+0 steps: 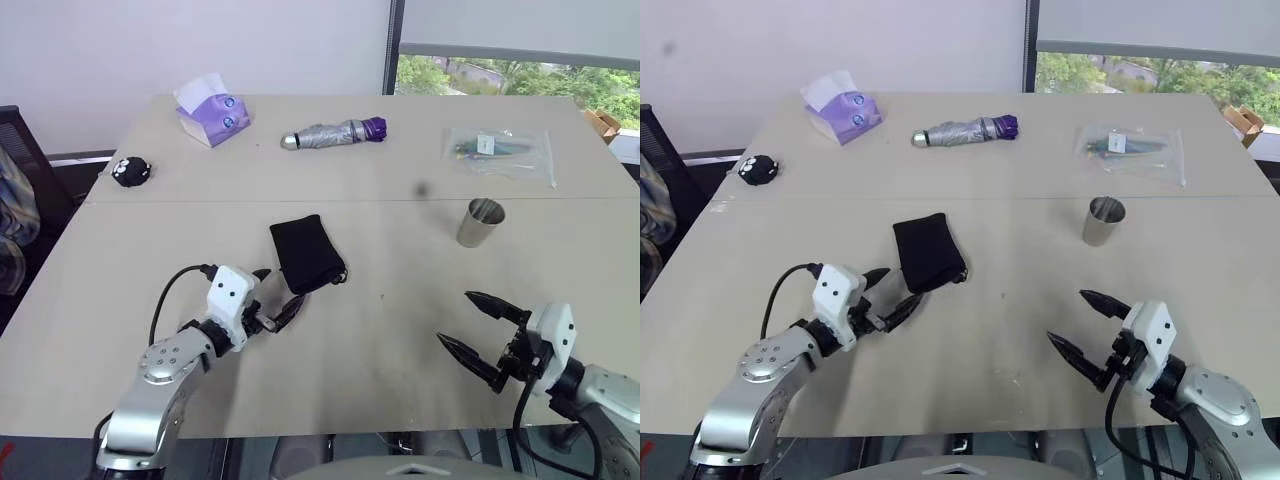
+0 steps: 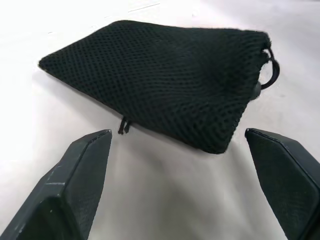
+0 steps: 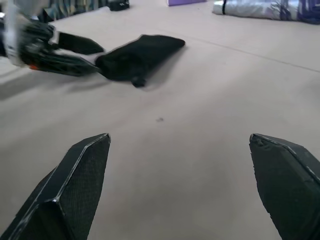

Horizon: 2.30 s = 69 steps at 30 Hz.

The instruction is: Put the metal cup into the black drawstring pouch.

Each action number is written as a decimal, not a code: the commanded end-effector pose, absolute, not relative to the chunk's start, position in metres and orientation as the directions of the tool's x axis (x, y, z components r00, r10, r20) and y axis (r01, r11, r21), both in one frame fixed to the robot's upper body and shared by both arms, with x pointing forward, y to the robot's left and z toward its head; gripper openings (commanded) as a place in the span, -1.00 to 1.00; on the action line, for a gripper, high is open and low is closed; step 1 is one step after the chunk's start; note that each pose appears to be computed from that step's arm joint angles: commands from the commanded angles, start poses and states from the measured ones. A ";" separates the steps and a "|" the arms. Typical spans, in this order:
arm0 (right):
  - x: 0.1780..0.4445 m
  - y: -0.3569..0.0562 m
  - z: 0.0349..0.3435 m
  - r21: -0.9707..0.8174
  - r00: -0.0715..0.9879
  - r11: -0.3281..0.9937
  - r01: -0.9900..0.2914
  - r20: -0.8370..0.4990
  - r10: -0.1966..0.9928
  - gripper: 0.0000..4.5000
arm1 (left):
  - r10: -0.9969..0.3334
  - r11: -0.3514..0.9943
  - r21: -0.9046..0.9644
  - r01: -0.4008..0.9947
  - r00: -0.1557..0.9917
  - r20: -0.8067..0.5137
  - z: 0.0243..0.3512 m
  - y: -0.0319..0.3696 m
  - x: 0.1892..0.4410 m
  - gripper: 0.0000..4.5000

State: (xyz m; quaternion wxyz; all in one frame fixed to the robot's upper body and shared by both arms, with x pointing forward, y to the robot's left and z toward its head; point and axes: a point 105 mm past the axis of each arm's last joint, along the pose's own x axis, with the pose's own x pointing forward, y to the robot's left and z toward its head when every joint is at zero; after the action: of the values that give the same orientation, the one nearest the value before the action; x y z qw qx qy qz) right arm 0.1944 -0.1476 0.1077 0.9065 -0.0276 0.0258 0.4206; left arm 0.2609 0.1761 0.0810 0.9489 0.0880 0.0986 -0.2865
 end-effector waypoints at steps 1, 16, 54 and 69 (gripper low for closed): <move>0.188 -0.137 0.122 -0.047 0.630 0.628 -0.777 -0.029 0.776 1.00 | -0.547 0.807 0.133 0.576 0.813 -0.198 0.086 0.171 0.267 0.97; 0.188 -0.135 0.123 -0.063 0.649 0.647 -0.760 -0.021 0.760 1.00 | -0.543 0.825 0.100 0.556 0.829 -0.136 0.086 0.164 0.286 0.43; 0.335 -0.214 0.138 -0.671 0.748 0.372 -0.641 -0.437 0.499 0.08 | -0.407 0.876 -0.329 0.354 0.906 -0.111 0.180 0.101 0.375 -1.00; 0.300 -0.113 0.203 -0.542 0.621 0.460 -0.704 -0.155 0.768 -0.96 | -0.553 0.757 -0.540 0.367 0.800 -0.233 0.170 0.067 0.367 -1.00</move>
State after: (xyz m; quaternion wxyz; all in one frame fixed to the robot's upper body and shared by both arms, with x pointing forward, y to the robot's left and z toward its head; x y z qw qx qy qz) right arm 0.3216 -0.1486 0.1800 0.8576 -0.3421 -0.0138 0.3839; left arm 0.3671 0.0755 0.1571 0.9220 -0.2366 0.2009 -0.2315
